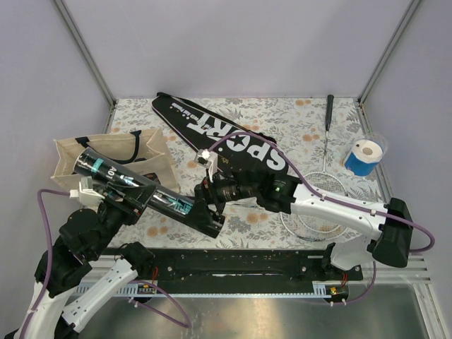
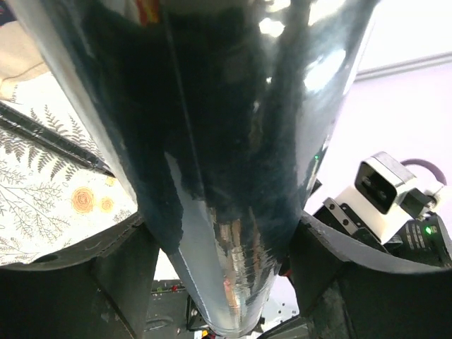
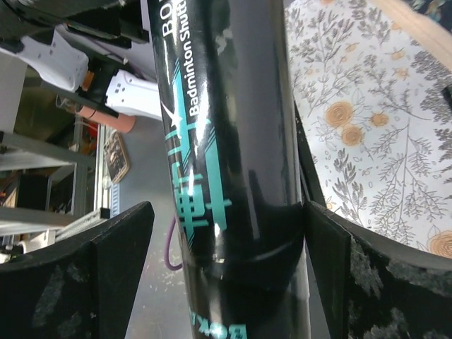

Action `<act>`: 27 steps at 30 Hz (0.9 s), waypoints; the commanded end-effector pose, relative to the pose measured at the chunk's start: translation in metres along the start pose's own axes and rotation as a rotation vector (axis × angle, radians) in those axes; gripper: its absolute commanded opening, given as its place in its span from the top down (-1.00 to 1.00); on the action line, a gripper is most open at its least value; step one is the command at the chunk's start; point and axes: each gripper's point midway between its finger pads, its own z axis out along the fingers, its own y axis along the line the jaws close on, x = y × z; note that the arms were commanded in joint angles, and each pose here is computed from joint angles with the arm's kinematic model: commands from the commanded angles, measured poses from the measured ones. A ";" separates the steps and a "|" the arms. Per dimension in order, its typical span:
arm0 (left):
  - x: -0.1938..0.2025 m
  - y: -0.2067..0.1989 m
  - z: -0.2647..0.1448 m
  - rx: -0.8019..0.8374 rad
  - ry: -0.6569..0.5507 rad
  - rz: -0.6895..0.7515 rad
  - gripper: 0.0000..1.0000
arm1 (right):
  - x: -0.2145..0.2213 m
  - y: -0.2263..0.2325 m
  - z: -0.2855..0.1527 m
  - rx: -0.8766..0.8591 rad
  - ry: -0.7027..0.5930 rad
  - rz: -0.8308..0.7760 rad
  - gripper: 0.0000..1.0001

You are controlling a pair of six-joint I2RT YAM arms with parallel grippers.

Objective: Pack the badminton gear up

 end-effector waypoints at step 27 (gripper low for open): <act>0.035 -0.074 0.008 0.340 0.181 0.222 -0.98 | -0.043 -0.010 -0.054 -0.027 -0.433 0.170 0.24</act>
